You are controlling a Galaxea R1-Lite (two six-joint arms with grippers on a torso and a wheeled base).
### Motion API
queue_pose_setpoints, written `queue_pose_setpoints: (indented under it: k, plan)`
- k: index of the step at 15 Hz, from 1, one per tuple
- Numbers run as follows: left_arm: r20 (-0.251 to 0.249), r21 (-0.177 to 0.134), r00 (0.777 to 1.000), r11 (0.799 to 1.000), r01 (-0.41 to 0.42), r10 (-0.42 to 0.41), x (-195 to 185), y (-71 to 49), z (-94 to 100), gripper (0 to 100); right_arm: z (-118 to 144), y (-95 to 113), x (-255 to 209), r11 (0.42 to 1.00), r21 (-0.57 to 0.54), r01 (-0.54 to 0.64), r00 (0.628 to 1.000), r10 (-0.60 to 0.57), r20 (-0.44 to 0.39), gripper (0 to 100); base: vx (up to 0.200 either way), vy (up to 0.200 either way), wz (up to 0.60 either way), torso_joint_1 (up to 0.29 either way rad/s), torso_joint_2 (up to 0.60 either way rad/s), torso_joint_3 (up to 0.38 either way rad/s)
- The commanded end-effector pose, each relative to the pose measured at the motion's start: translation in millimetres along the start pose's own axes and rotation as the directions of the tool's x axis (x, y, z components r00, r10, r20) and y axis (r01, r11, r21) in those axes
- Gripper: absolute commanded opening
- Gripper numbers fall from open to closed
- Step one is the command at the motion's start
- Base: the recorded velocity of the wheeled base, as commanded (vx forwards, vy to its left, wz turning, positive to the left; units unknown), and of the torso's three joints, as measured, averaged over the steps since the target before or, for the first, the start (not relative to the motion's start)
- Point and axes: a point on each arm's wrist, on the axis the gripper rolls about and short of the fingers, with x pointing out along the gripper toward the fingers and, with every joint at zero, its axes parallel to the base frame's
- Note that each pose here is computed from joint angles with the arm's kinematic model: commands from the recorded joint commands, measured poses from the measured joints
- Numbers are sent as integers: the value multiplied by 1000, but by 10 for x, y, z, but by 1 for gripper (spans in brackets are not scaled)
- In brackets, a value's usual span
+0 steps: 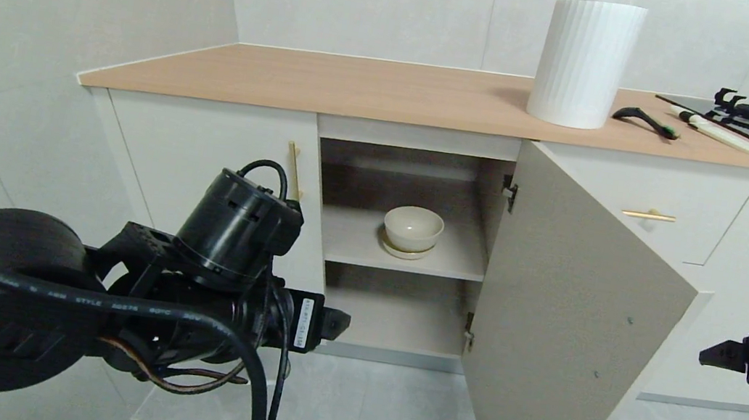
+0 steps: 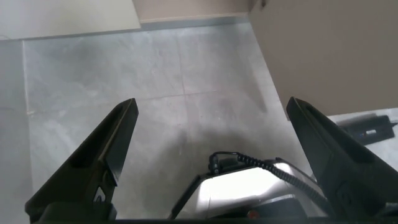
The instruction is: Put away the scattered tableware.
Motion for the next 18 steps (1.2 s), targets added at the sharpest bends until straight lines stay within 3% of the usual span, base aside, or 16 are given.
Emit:
queue_pose_setpoints:
  k: [1, 5, 12, 15, 18]
  plan:
    - [4, -4, 1000, 1000, -1, 1, -11, 8, 7, 100, -67, 72, 272, 1000, -2, 2, 998, -2, -67, 100, 0, 0, 0, 0, 0, 0]
    - [35, -34, 999, 999, -16, 17, -43, 92, 106, 100, -112, 159, 461, 1000, -1, -23, 999, 23, -28, 100, 0, 0, 0, 0, 0, 0]
    - [59, -32, 998, 999, -25, 27, -129, 171, 159, 100, -151, 464, 550, 995, -6, -104, 995, 103, -5, 100, 0, 0, 0, 0, 0, 0]
    - [90, -50, 995, 998, -30, 35, -221, 241, 213, 100, -120, 808, 433, 973, -71, -219, 971, 224, 82, 100, 0, 0, 0, 0, 0, 0]
    - [107, -67, 992, 996, -58, 65, -237, 342, 283, 100, -127, 1230, 346, 935, -159, -316, 939, 333, 91, 100, 0, 0, 0, 0, 0, 0]
